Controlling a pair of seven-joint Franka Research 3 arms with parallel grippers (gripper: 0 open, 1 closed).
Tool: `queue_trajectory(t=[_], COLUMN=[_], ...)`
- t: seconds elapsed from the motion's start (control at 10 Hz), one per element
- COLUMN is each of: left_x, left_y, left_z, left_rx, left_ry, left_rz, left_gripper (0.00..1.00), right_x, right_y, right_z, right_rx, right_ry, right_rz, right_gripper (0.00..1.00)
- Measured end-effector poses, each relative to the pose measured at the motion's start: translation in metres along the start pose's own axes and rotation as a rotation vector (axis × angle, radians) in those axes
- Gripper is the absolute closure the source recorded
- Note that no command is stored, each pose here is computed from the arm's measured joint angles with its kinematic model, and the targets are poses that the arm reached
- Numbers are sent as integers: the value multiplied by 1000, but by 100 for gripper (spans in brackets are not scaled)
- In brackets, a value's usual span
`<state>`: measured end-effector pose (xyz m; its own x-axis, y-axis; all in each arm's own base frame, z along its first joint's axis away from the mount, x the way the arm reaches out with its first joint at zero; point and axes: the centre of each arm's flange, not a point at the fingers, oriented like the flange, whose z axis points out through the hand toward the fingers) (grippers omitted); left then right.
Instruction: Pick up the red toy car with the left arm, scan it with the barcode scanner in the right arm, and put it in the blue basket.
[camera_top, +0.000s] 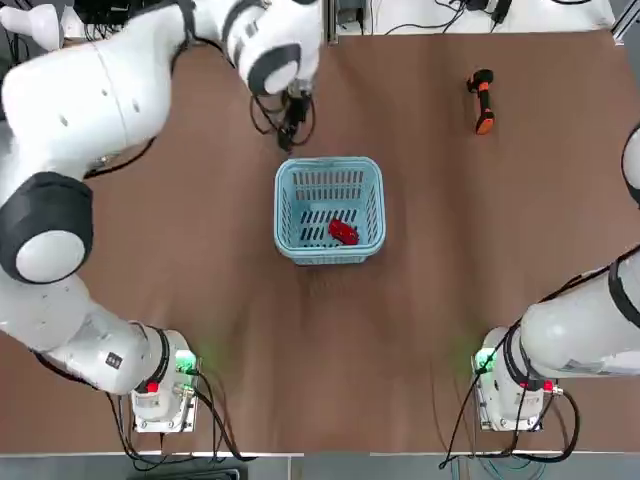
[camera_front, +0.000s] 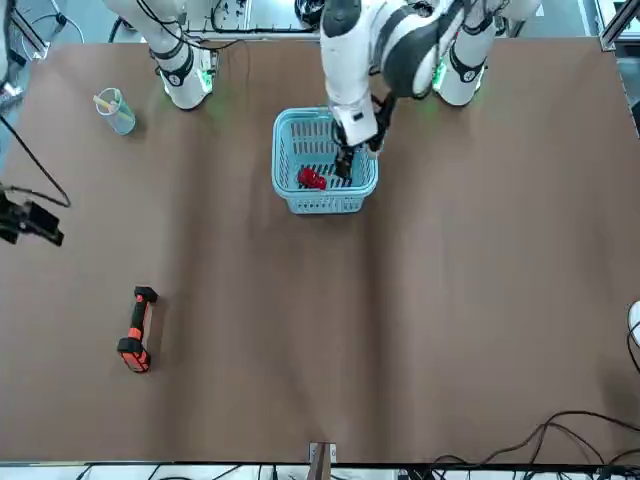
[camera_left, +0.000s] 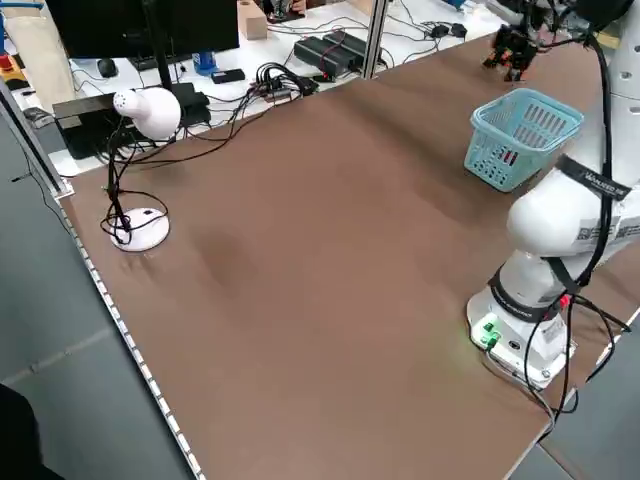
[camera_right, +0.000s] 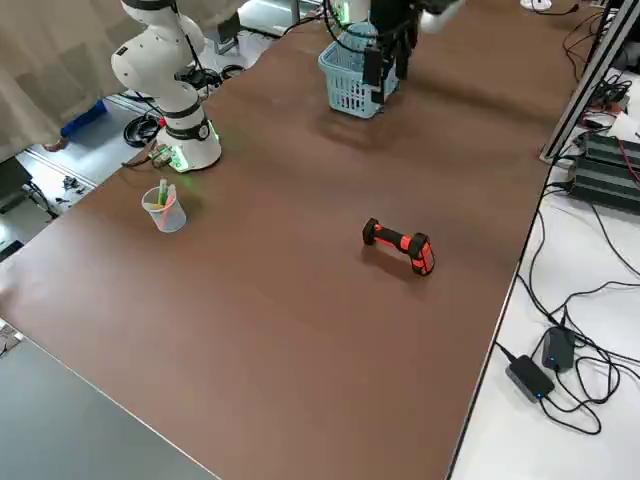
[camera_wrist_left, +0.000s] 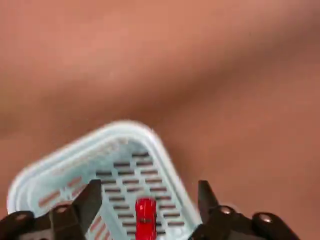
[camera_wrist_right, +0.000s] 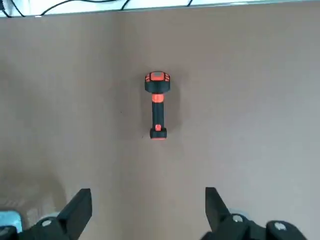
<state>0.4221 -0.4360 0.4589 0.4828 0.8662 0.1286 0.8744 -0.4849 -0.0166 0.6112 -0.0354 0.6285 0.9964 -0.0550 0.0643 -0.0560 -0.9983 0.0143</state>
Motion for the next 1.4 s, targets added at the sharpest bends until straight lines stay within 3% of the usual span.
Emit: queue_trajectory(t=[0.2,0.5,0.7,0.9,1.1,1.4], left_x=[64,180,248,289,331,393], left_y=[10,7,-6,-15,-31,-65], left_z=[-13,-44,-61,-78,-99,-123], left_rx=[-20,-68,-101,-129,-110,-97], left_ry=[3,-16,-20,-17,-34,-105], left_rz=[78,217,337,463,625,816], left_gripper=[3,1,0,0,0,0], right_x=[-17,-34,-35,-38,-40,-42], right_y=[0,16,19,15,9,8], right_z=[-17,-20,-18,-25,-31,-33], right_rx=[-1,-2,-2,3,16,18], right_ry=[-28,-112,-120,-108,-89,-88], right_rz=[1,31,37,30,42,47], right_gripper=[0,0,0,0,0,0])
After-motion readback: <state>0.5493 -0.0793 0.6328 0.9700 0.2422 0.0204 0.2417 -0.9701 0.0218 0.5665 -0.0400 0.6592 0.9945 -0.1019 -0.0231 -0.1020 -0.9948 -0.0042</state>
